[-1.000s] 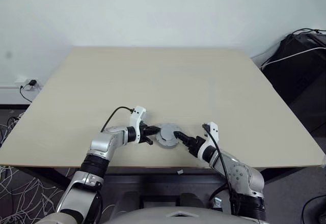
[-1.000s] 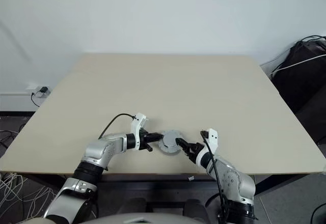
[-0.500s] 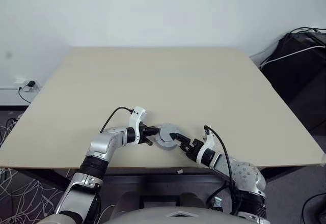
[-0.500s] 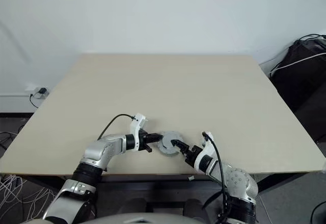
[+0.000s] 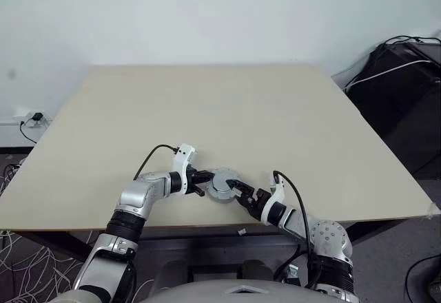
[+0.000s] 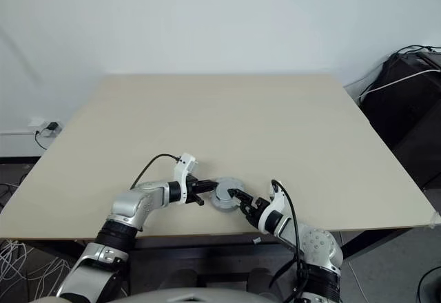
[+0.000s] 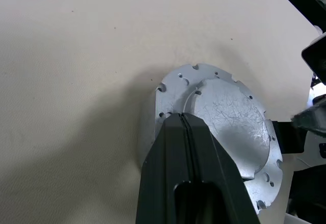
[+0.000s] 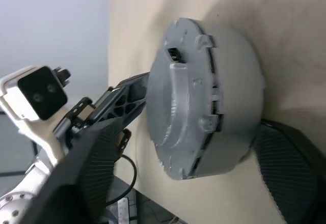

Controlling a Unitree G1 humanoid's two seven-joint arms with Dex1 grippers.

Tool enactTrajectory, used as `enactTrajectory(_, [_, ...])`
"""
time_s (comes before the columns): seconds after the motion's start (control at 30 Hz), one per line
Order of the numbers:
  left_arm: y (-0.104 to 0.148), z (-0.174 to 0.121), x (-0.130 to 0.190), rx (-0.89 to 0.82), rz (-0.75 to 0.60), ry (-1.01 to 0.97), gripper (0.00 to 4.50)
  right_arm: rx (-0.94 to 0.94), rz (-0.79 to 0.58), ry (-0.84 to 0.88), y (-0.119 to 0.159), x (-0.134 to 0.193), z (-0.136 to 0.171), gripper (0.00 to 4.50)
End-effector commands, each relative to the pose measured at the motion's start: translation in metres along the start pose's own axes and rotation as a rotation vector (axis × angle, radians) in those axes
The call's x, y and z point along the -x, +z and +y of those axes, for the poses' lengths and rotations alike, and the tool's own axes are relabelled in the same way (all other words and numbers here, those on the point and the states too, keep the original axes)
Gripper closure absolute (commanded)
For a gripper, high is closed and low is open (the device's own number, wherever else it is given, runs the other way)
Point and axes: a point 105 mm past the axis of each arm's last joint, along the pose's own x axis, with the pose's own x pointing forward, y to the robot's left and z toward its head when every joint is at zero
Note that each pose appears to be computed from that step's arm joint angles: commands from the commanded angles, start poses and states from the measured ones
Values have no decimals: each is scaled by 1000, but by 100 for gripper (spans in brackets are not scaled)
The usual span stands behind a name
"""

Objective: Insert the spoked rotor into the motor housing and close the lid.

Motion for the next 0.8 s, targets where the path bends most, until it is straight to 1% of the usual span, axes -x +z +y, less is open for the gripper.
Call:
enactTrajectory(0.03, [-11,-11,-7,8,50,-44,450,22,-1,198,2,-13,47,158])
enactTrajectory(0.13, [-11,-11,-7,9,47,-43,450,23,6,227,2,-13,54,257])
enactTrajectory(0.2, [-11,-11,-7,9,47,-43,450,27,12,235,1,-14,58,311])
enactTrajectory(0.23, [-11,-11,-7,9,46,-43,450,30,15,235,0,-15,59,326])
enactTrajectory(0.37, [-11,-12,-8,10,43,-44,450,41,50,221,-6,-16,59,327])
enactTrajectory(0.57, [-11,-12,-9,12,41,-45,450,63,115,177,-15,-13,52,327])
enactTrajectory(0.8, [-12,-12,-9,13,46,-45,450,91,143,166,-18,-13,51,327])
